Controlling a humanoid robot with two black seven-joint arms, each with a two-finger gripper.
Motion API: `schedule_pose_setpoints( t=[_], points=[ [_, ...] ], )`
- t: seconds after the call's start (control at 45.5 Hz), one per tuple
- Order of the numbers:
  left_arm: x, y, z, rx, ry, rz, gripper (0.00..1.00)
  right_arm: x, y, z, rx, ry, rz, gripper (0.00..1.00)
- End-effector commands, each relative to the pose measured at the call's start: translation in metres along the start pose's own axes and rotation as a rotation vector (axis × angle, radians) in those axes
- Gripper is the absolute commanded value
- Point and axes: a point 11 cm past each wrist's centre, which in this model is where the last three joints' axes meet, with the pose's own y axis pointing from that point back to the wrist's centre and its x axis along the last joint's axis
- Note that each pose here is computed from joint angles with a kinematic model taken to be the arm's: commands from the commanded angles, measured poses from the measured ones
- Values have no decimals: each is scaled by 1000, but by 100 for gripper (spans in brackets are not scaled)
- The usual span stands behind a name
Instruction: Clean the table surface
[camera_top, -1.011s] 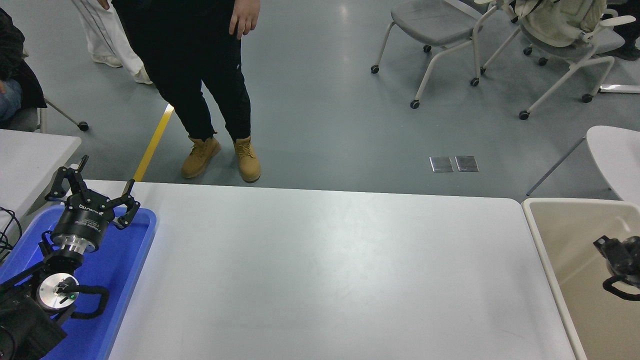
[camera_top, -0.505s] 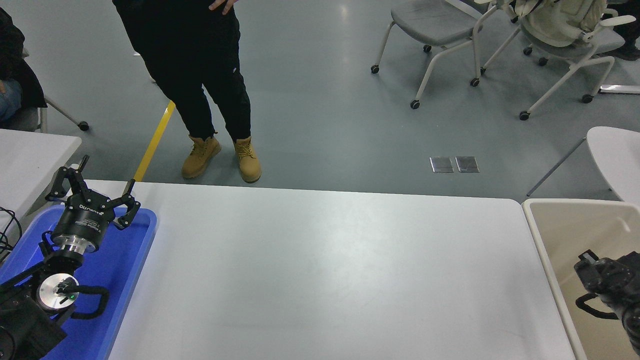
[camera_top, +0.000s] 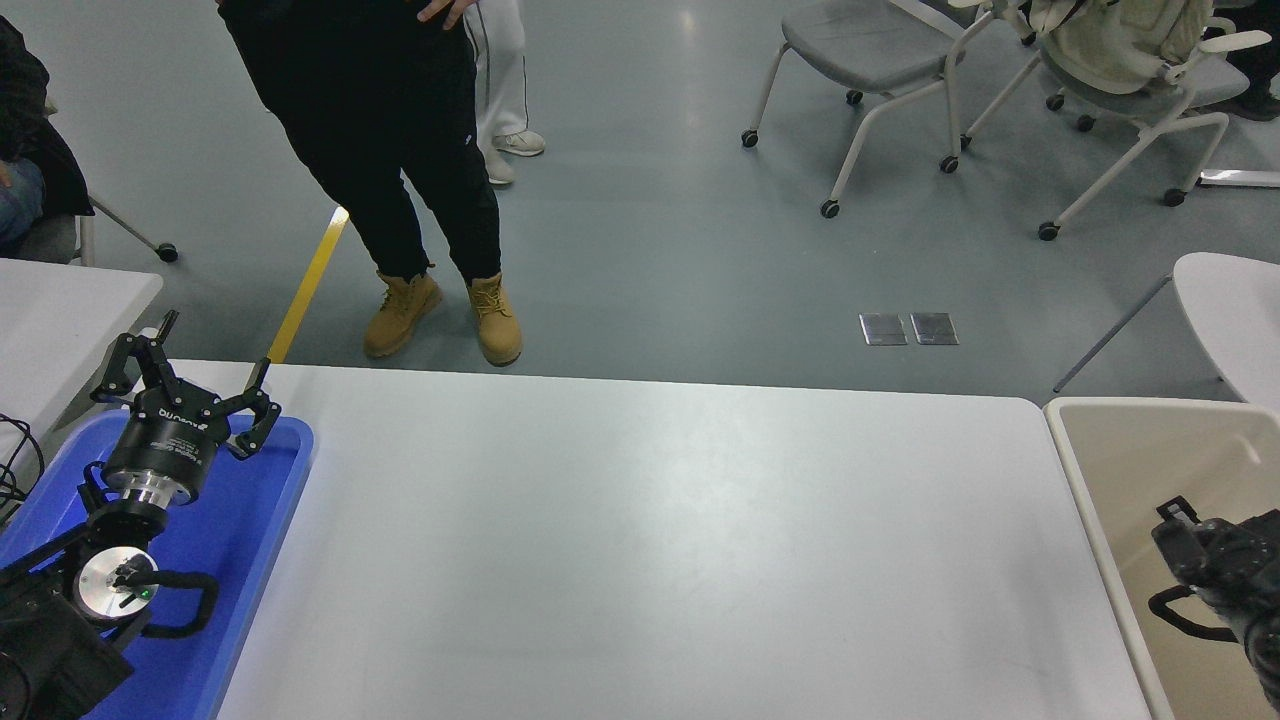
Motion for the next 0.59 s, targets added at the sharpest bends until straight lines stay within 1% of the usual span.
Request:
schedule_pose_setpoints(
  t=[0.0,0.11,0.242,0.418,0.571],
  points=[
    [0,-1,0,-1,0,-1,100,9,0,-1,1,-35,8,100],
    [0,0,0,0,0,0,100,16,0,-2,4,-68,10,100],
    [0,0,0,0,0,0,100,41,0,-6,28,-160,16,100],
    [0,0,0,0,-1,1,100,68,3,-22,184,-271,-28,100],
    [0,0,0,0,-1,1,100,97,16,-35,327,-321,-73,100]
  ],
)
